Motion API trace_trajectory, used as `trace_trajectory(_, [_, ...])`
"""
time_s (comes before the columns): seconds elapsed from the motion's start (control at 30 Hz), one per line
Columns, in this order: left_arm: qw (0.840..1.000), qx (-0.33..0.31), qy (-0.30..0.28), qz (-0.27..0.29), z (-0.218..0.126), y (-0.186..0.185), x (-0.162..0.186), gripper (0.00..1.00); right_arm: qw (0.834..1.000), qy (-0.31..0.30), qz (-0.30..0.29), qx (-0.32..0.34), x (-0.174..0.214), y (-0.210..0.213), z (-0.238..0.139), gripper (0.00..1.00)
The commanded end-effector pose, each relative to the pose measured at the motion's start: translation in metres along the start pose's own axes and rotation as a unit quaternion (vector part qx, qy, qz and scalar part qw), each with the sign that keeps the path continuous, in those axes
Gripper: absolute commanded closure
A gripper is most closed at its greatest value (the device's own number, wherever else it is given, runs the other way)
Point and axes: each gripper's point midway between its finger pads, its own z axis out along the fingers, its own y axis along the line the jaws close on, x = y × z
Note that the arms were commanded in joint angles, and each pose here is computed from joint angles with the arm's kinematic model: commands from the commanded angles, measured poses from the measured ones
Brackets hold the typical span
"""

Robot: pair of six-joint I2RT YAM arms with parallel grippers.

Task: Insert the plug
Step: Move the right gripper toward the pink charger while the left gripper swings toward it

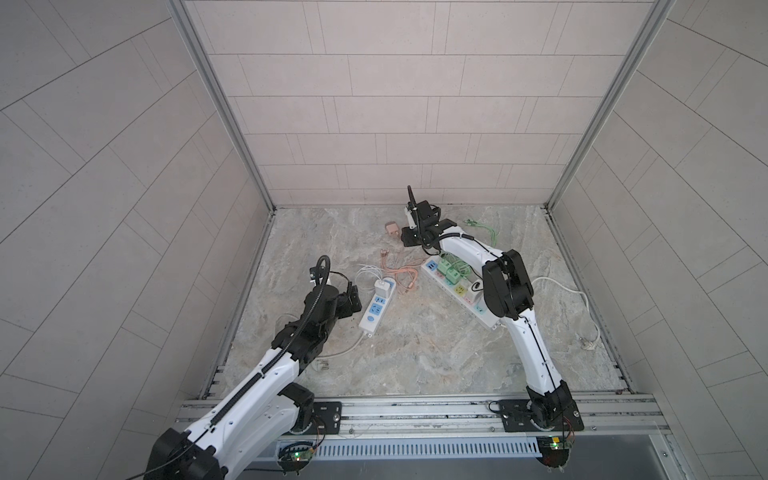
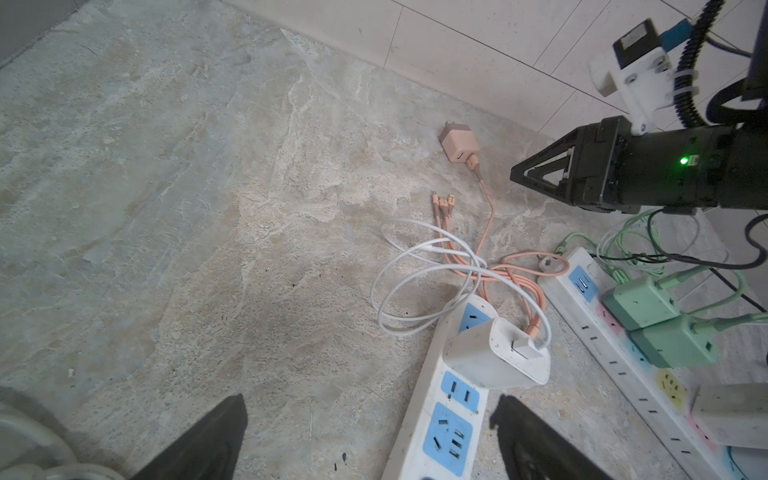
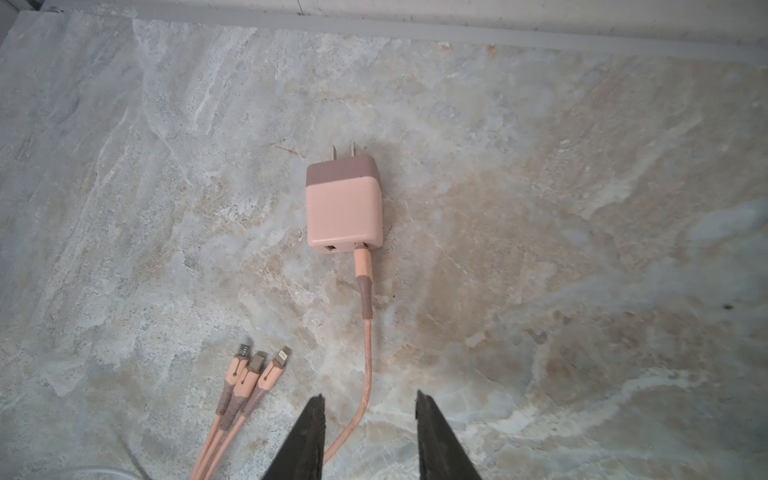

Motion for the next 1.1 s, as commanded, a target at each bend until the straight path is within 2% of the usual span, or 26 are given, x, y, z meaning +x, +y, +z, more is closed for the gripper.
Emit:
trace_trajectory(0.0, [1.000,0.004,-0.010,-0.007,-0.005,-0.004,-0.012,0.00,0.999,0.034,0.009,0.019,0.020,0.002,0.011,0.64])
trace_trajectory(0.17, [1.000,0.009,-0.017,-0.022,-0.002,-0.009,-0.021,0.00,0.998,0.050,-0.009,0.036,0.033,0.010,0.018,0.64])
trace_trajectory(0.5, [0.999,0.017,-0.040,-0.020,0.000,-0.033,-0.063,0.00,0.988,0.087,-0.026,0.124,0.060,0.002,0.021,0.68])
trace_trajectory(0.67, [0.999,0.013,-0.047,-0.012,0.007,-0.042,-0.080,0.00,0.985,0.101,-0.027,0.140,0.072,0.000,0.021,0.76])
trace_trajectory(0.9, [0.999,0.008,-0.032,0.005,0.036,-0.052,-0.100,0.00,0.981,0.130,-0.019,0.144,0.085,-0.003,0.012,0.88])
trace_trajectory(1.07, [0.998,0.015,0.000,0.068,0.071,-0.063,-0.098,0.00,0.975,0.156,-0.010,0.156,0.103,-0.012,-0.003,0.97])
